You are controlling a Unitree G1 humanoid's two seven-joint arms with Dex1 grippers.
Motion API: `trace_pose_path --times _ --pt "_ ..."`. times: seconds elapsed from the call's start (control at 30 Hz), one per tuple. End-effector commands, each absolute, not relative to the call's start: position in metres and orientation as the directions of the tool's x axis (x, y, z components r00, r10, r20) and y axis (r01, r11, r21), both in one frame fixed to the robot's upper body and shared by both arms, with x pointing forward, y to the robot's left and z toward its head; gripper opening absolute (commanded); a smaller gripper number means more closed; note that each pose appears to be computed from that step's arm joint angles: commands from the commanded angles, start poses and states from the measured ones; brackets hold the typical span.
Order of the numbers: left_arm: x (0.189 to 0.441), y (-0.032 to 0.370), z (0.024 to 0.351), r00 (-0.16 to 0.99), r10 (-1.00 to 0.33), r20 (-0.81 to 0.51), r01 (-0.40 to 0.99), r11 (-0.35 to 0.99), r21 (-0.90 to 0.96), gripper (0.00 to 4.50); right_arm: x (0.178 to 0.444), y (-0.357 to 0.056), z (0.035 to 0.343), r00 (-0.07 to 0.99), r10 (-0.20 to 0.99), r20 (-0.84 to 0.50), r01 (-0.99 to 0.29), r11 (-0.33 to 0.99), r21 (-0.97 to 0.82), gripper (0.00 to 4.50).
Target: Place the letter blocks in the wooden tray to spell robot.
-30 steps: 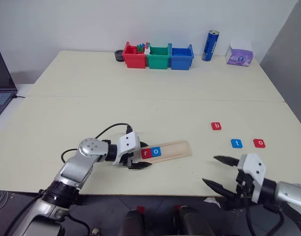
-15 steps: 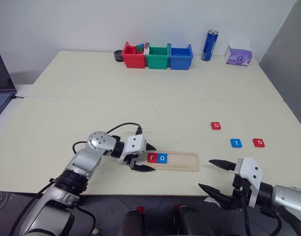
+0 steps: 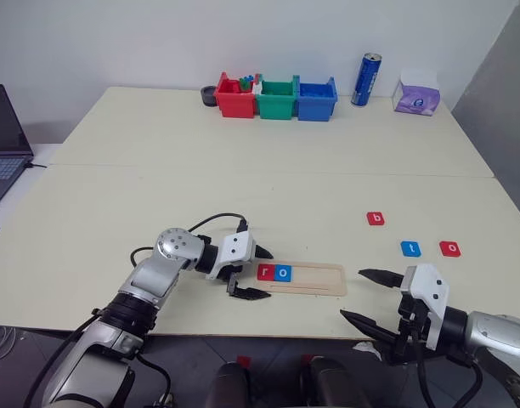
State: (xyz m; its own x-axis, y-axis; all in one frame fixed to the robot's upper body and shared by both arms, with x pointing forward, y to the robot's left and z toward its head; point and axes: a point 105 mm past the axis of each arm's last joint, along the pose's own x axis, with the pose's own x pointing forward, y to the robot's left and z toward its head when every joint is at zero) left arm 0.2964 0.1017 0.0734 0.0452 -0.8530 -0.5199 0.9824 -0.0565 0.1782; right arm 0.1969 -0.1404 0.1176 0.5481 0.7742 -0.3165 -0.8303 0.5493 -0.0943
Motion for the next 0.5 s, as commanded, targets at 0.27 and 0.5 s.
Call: trace_pose_path --times 0.27,0.5 --pt "0.303 0.099 0.102 0.099 -0.916 -0.388 0.980 0.022 0.197 4.47 0.200 -0.147 0.134 0.571 0.775 -0.271 -0.819 0.560 -0.124 4.50" --pt "0.301 0.111 0.121 0.163 -0.929 -0.332 0.979 0.110 0.173 4.47 0.217 -0.161 0.148 0.672 0.722 -0.164 -0.738 0.669 -0.084 4.50"
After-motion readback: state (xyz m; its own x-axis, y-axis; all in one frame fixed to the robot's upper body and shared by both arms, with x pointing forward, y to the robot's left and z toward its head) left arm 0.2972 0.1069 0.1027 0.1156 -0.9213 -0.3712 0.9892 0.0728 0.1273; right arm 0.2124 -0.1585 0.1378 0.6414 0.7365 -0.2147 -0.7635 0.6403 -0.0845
